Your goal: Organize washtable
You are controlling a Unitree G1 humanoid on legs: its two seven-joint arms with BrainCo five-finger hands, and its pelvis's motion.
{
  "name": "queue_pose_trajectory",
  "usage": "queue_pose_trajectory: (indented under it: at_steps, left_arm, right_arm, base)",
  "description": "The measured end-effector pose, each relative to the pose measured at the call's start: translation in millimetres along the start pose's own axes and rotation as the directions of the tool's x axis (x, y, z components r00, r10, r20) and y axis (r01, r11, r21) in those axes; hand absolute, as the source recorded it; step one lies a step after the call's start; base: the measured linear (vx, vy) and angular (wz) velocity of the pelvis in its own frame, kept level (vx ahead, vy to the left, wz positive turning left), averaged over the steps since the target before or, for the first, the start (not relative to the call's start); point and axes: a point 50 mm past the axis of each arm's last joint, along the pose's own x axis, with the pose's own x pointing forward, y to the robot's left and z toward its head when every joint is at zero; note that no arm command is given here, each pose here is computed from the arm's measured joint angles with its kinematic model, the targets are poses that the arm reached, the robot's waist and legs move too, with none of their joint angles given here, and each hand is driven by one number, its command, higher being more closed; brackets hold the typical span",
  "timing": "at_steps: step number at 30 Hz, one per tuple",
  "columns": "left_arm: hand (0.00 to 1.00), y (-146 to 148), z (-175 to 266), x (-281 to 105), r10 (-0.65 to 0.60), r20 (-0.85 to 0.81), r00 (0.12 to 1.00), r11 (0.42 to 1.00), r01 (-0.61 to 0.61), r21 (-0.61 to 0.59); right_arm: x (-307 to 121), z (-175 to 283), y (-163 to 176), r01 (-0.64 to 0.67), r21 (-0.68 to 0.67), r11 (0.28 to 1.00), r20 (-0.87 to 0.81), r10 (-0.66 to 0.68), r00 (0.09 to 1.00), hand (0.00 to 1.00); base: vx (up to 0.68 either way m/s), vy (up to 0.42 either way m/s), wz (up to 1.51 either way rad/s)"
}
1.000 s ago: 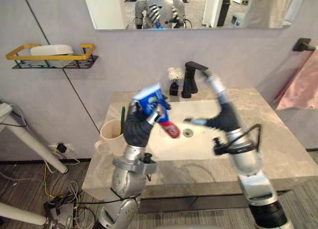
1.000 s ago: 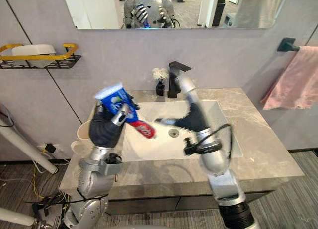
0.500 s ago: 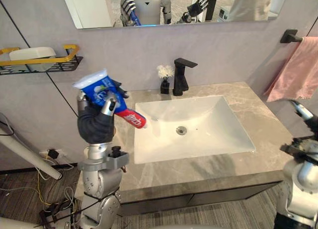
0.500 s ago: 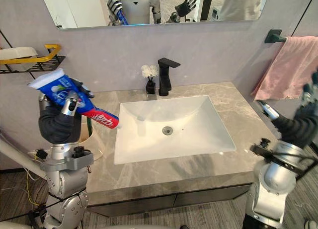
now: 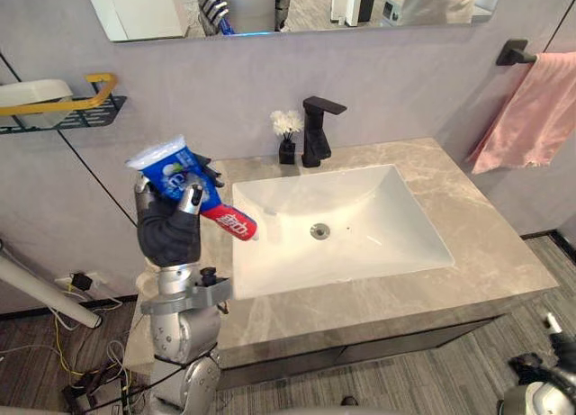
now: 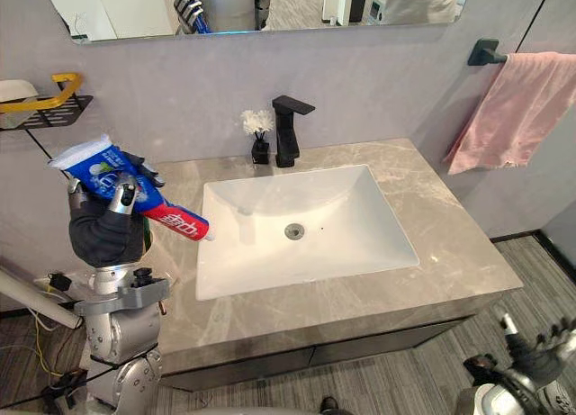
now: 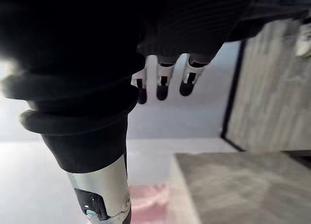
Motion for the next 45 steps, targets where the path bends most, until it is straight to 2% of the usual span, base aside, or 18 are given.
queue_pose_trajectory:
  at_steps: [7,15,24,33,40,45]
  left_arm:
    - [1.00,-7,2,6,-0.022,0.041,0.999,0.999,0.020,0.050]
    - [1.00,8,16,17,0.047,0.141,0.989,0.987,-0.067,0.144]
    - [1.00,28,29,19,0.147,0.215,0.965,0.959,-0.192,0.206]
    - [1.00,37,36,20,0.181,0.263,0.948,0.935,-0.249,0.253]
    - [1.00,45,23,23,0.210,0.206,0.956,0.925,-0.263,0.275]
    - [1.00,51,-1,20,0.243,0.095,0.965,0.915,-0.261,0.308]
  right_arm:
    - [-22,-55,3,-0.096,0.046,0.994,-0.261,0.105,0.960,0.00]
    - [-56,-114,-4,-0.185,0.038,0.982,-0.548,0.175,0.818,0.00]
    - [-77,-136,-4,-0.275,0.023,0.961,-0.660,0.221,0.718,0.00]
    - [-86,-144,1,-0.329,0.013,0.944,-0.698,0.244,0.673,0.00]
    - [-90,-145,7,-0.375,0.024,0.927,-0.704,0.282,0.652,0.00]
    - [-90,-145,7,-0.399,0.012,0.917,-0.707,0.290,0.645,0.00]
  base:
    - [-0.04,-0.009,-0.01]
    - [-0.01,-0.003,0.02]
    - [-0.04,-0.008,0.11]
    - [-0.01,-0.007,0.06]
    - [-0.02,-0.006,0.00]
    - [0.00,-0.001,-0.01]
